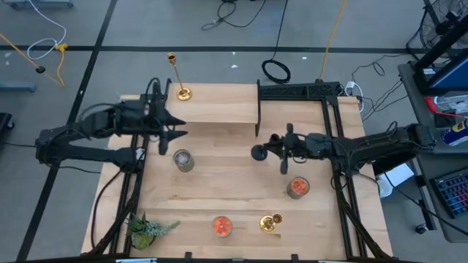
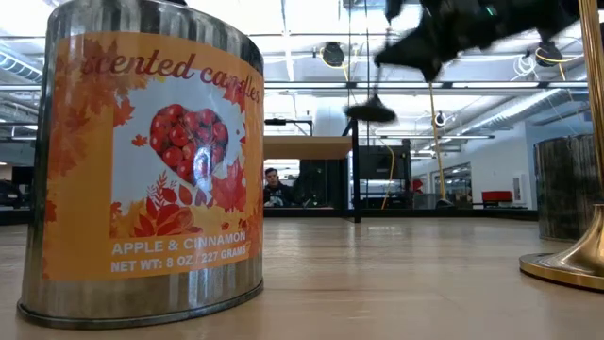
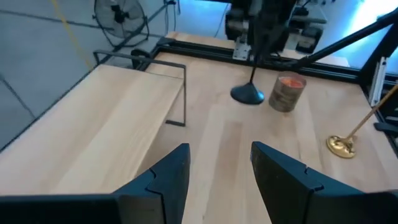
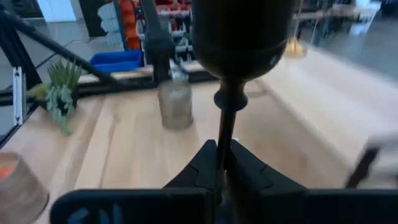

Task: Pick & Place candle stick holders
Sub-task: Put the black candle holder on the shelf

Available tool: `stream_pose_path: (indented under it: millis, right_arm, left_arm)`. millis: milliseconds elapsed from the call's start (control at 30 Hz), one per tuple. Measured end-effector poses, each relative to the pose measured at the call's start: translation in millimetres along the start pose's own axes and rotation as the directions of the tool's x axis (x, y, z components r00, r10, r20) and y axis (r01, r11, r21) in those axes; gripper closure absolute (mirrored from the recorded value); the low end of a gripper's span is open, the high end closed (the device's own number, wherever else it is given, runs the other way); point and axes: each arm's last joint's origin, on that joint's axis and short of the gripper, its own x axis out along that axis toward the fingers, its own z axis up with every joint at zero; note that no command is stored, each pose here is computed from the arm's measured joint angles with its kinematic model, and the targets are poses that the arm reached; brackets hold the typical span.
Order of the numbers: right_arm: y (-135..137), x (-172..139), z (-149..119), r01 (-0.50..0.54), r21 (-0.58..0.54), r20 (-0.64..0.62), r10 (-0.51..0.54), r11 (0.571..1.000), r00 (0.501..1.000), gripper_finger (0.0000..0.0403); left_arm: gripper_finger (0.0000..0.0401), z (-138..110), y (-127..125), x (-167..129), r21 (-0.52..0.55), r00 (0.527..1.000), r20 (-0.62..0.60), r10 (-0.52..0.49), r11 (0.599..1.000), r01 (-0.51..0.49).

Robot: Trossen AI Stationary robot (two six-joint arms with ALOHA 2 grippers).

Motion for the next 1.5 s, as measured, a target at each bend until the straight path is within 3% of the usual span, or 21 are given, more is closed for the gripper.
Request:
stream_pose_path:
  millis: [233, 467, 733, 867, 1133, 1500]
  right_arm:
    - [-12, 27, 58, 0.034, -0.082, 0.066, -0.029, 0.996, 0.997, 0.0392]
    - [-44, 77, 98, -0.033, -0.108, 0.028, 0.036, 0.994, 0.999, 0.0392]
    - [-86, 137, 138, 0.065, -0.17, -0.023, -0.07, 0.983, 0.997, 0.0392]
    - [-112, 162, 138, 0.108, -0.158, -0.036, -0.115, 0.982, 0.993, 0.0392]
    - [-147, 203, 121, 0.105, -0.114, -0.026, -0.108, 0.988, 0.994, 0.0392]
    - [-175, 220, 95, 0.153, -0.028, -0.052, -0.154, 0.988, 0.987, 0.039]
  left_arm:
    - [0.0224, -29, -5, 29, 0.038, 0.999, 0.053, -0.006, 0.999, 0.004]
    - [0.0224, -30, -5, 32, 0.066, 0.997, 0.075, 0.014, 0.998, -0.019]
    - [0.0224, -30, -5, 32, 0.051, 0.997, 0.076, 0.015, 0.999, -0.019]
    - [0.0224, -30, -4, 32, 0.05, 0.997, 0.075, 0.023, 0.998, -0.026]
    - [0.0224, -31, -4, 32, 0.047, 0.996, 0.073, 0.049, 0.998, -0.052]
    - [0.0224, -31, -3, 32, 0.045, 0.997, 0.064, 0.049, 0.998, -0.052]
